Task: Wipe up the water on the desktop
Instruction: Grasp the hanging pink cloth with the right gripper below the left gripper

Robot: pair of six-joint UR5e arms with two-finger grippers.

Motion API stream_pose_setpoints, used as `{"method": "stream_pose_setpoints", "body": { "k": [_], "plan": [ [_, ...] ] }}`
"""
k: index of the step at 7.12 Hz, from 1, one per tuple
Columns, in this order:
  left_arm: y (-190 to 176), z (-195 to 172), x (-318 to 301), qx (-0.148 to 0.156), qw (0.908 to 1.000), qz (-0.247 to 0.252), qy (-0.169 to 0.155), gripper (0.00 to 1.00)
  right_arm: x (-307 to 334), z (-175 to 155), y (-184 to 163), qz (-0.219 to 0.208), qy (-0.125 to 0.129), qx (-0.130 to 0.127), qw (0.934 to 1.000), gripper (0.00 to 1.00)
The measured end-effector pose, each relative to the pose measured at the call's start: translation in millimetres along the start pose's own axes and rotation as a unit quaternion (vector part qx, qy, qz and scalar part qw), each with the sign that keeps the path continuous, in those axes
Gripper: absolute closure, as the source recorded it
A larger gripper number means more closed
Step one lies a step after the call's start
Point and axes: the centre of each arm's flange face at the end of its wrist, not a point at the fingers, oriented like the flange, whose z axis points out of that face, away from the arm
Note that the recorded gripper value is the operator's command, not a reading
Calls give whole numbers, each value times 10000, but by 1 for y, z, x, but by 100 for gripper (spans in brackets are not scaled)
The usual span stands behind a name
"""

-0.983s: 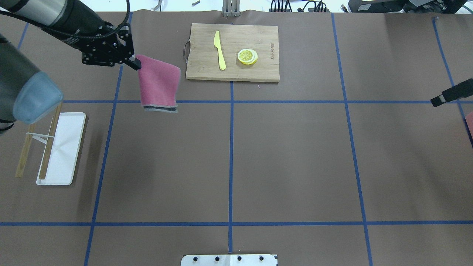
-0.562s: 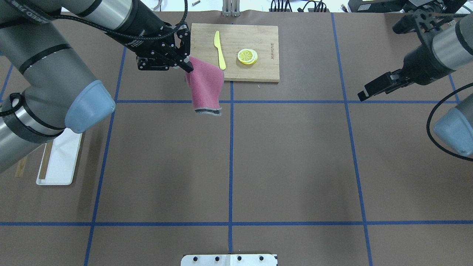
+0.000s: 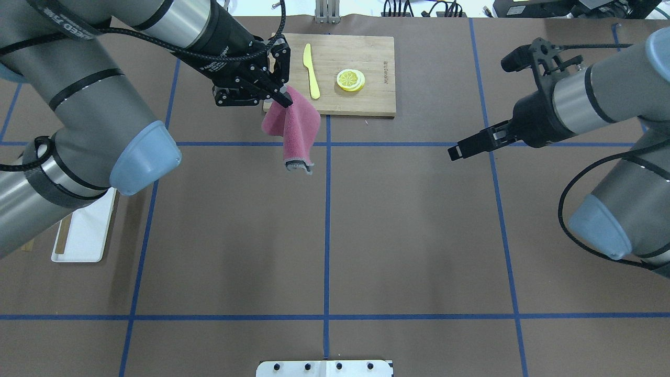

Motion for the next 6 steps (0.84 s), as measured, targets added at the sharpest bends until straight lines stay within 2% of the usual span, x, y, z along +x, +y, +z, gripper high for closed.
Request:
{"method": "stream_pose_setpoints", "body": {
  "k": [2, 4, 6],
  "plan": [
    [6, 17, 12, 107, 9994, -324, 65, 100, -57, 19, 11, -235, -15, 484, 9986, 0],
    [3, 32, 13, 119, 9986, -497, 145, 100, -106, 35, 24, -452, 78, 1064, 9933, 0],
    [5, 37, 14, 100, 9981, -580, 170, 100, -133, 43, 36, -541, 178, 1427, 9881, 0]
  ]
}}
